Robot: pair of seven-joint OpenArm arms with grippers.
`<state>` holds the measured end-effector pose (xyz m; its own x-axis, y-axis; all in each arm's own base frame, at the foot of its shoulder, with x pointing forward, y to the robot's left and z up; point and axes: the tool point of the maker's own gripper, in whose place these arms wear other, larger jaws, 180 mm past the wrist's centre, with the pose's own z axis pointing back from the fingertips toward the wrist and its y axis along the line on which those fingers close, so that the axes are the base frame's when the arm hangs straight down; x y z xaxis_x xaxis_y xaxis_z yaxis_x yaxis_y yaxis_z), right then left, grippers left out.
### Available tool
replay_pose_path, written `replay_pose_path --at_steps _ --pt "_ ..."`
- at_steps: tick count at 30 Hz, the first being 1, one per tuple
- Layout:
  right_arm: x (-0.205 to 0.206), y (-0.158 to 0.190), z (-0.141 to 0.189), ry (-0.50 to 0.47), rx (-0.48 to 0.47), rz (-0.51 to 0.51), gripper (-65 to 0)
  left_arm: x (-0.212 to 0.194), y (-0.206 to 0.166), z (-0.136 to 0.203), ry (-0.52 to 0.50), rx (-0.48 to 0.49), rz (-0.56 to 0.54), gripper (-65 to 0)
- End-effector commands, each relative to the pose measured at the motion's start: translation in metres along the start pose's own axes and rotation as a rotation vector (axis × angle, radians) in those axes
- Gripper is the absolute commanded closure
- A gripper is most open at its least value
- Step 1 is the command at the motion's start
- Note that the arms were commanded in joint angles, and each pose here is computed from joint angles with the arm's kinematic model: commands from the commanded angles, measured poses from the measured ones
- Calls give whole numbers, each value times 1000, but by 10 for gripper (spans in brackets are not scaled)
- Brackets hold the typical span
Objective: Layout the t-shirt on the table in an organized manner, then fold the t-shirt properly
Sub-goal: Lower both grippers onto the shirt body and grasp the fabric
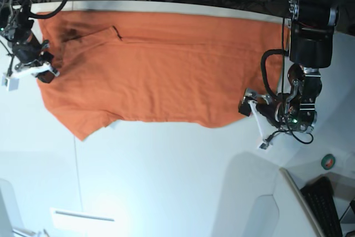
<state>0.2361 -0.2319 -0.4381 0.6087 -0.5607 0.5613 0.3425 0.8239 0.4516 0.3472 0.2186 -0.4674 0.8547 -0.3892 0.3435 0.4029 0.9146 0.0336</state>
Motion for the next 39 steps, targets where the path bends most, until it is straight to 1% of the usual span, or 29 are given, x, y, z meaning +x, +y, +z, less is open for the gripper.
replay_pose_path --at_steps 1,2,3,7,9,12,14,15,17,19,21,23,25,28,31,32,35,39 --pt "14 2 2 -37 10 16 0 13 5 5 -30 0 -7 -615" --pt "14 2 2 -37 10 16 0 9 3 2 -20 -8 -8 -594" --pt "14 2 2 -37 10 16 0 8 2 1 -14 -13 -11 -559" --pt "11 3 2 -25 12 18 0 12 -13 -2 -24 -54 -27 -395" --pt "1 11 -2 22 30 31 0 12 -13 -2 -24 -54 -31 -314" --pt "-5 24 -7 67 62 76 0 15 -14 -2 -28 -49 -43 -156" --pt "-11 39 -11 93 97 115 0 25 -16 5 -62 -36 -70 -46" --pt "-13 45 -12 105 111 136 0 31 -17 9 -85 -30 -83 -10" --pt "-22 57 -15 136 142 175 0 30 -20 15 -104 -13 -99 0" --pt "-28 71 -20 160 174 207 0 34 -18 23 -132 52 -105 0" --pt "-33 82 -23 182 202 242 0 30 -20 28 -134 118 -137 0" --pt "-40 92 -26 203 224 265 0 29 -37 28 -129 135 -202 0" --pt "-44 99 -32 222 239 278 0 17 -54 23 -92 155 -292 0" --pt "-52 99 -42 256 235 284 0 -1 -77 15 -39 184 -397 0" --pt "-61 90 -48 288 213 275 0 -11 -86 15 -4 254 -468 0" --pt "-62 88 -51 296 205 272 0 -14 -87 16 -1 292 -479 0" --pt "-70 79 -53 320 184 257 0 -15 -94 17 -39 365 -534 0" --pt "-71 75 -54 327 175 256 0 -25 -110 13 -35 410 -651 0"
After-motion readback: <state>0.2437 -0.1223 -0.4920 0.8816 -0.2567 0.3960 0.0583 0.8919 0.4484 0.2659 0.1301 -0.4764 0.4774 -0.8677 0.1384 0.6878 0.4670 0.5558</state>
